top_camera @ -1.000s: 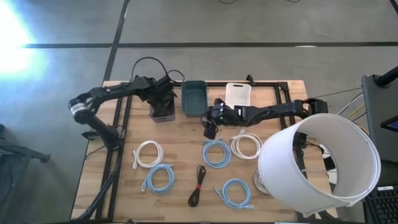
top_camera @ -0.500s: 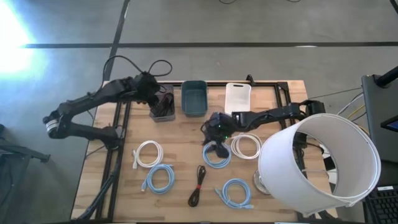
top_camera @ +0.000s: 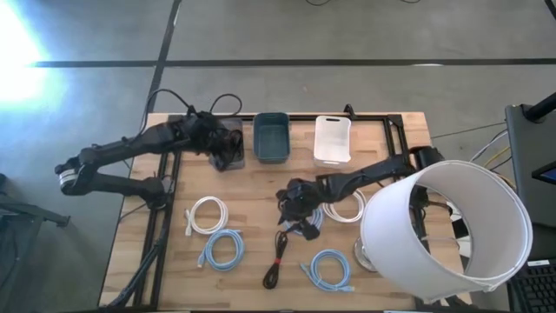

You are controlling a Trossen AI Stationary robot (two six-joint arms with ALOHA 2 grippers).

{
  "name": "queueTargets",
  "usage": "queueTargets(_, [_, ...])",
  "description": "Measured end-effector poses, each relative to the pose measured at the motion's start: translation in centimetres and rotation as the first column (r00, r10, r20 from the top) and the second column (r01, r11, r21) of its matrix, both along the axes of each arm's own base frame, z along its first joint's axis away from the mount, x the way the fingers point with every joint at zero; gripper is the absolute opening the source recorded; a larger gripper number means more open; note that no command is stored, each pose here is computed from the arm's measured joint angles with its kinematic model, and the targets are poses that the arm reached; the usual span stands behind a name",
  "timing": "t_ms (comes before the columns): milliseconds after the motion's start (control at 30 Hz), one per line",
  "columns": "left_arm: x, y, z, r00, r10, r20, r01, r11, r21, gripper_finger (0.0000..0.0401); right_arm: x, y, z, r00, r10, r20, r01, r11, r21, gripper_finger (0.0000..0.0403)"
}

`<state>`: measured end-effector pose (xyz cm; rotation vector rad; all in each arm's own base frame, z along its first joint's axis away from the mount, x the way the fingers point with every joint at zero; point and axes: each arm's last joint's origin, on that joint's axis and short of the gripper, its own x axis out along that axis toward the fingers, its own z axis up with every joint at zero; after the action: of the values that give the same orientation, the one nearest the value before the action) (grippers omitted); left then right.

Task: Sort HDMI cables
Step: Put the black HDMI cable into the black bin

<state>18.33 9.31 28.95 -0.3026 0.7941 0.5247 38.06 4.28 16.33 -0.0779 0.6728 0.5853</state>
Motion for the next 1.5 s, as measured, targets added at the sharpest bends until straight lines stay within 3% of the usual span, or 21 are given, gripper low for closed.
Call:
queueTargets(633, [0.0, -0.1, -0.5, 1.000, -0.007, -0.006, 0.007, 1.000, -0.009, 0.0113, 2.2, 0.3, -5.4, 0.991, 0.033, -0.128, -0.028, 0.999, 0.042, 0.0133])
queueTargets(1033, [0.0, -0.1, -0.4, 1.000, -0.007, -0.004, 0.007, 1.000, -0.008, 0.0113, 2.5, 0.1, -4.1, 0.996, 0.051, -0.079, -0.050, 0.999, 0.009, 0.0015])
queueTargets(1500, [0.2, -0.4, -0.4, 0.999, -0.049, 0.012, 0.049, 0.998, -0.033, 0.0113, 3.6, -0.1, -2.7, 0.998, 0.005, -0.063, -0.002, 0.999, 0.047, 0.0044])
